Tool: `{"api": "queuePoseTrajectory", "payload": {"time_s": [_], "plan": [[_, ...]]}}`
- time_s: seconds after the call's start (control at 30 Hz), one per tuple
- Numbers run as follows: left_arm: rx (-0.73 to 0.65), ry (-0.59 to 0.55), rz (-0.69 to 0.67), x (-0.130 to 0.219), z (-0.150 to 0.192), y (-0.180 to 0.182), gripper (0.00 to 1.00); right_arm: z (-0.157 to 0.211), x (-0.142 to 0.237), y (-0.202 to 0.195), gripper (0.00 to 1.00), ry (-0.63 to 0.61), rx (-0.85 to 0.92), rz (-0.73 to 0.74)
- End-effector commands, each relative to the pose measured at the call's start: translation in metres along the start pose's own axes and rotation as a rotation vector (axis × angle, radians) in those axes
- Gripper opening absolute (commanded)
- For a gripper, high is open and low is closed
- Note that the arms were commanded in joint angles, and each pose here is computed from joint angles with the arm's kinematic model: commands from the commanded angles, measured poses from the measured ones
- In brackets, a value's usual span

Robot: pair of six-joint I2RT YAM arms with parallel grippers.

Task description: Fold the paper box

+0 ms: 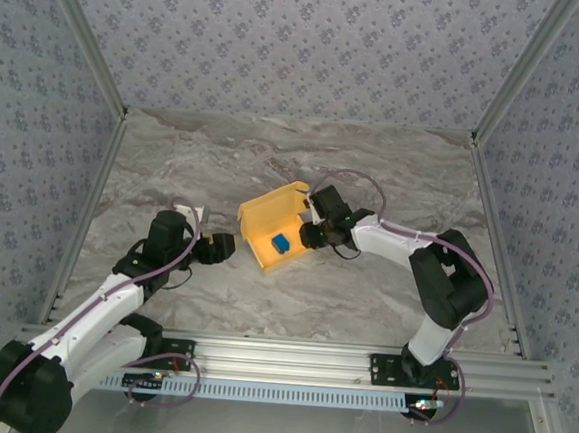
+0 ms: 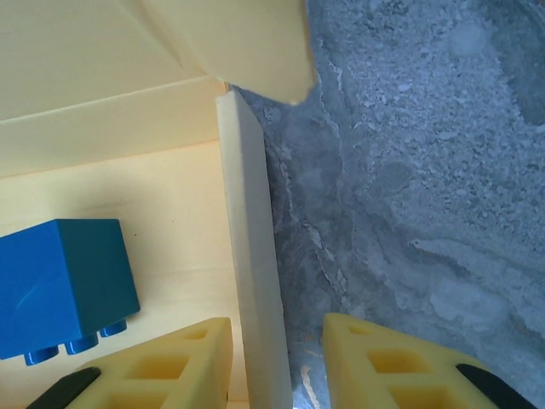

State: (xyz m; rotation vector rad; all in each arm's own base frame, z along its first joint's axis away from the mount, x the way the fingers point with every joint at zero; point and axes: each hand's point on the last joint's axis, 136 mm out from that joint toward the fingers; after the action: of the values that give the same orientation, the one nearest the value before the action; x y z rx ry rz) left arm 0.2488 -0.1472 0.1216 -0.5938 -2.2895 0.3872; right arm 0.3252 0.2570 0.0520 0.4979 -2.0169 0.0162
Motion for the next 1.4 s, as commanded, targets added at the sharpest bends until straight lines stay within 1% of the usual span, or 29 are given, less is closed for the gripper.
{"api": "queuePoseTrajectory", "payload": {"time_s": [0.0,0.17,0.3,0.5,0.63,0.7,0.97,1.1,1.27,1.37], "plan": [[-0.020,-0.010,0.004,0.002,-0.001,-0.003,0.75,-0.006,-0.002,-0.001,0.34,0.001,0.046,0.041],[-0.021,-0.009,0.002,0.002,-0.001,-0.002,0.75,-0.012,-0.005,0.001,0.30,-0.004,0.076,0.060],[-0.022,-0.002,0.003,0.001,0.001,-0.002,0.75,-0.015,-0.008,0.001,0.26,-0.005,0.098,0.098],[-0.025,-0.005,0.003,0.002,0.000,-0.002,0.75,-0.012,-0.011,-0.002,0.17,0.006,0.131,0.156],[-0.027,-0.004,0.003,0.002,0.000,-0.002,0.75,-0.010,-0.011,-0.005,0.14,0.013,0.151,0.194],[-0.028,-0.002,0.004,0.002,0.001,-0.002,0.75,-0.007,-0.009,-0.009,0.12,0.024,0.159,0.236],[-0.028,-0.002,0.004,0.002,0.001,-0.002,0.75,0.016,0.009,-0.040,0.11,0.087,0.150,0.456],[-0.029,-0.004,0.006,0.002,0.000,-0.003,0.75,0.029,0.013,-0.048,0.11,0.112,0.124,0.505],[-0.027,-0.001,0.011,0.001,0.001,-0.003,0.75,0.037,0.010,-0.053,0.10,0.121,0.114,0.564],[-0.027,0.000,0.011,0.001,0.002,-0.003,0.75,0.047,0.010,-0.060,0.10,0.155,0.121,0.606]]}}
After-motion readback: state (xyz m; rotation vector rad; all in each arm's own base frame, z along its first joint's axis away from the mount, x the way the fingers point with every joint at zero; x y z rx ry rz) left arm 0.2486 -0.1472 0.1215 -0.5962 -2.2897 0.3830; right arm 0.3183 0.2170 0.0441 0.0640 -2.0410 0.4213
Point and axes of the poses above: each hand's point on the last joint's axis, 136 mm out from that joint toward the fingers, its own x axis back along the fingers, its own y axis along the line the jaws close on, z = x × y, and after that the axes turned 5 degrees about -x, right-handed
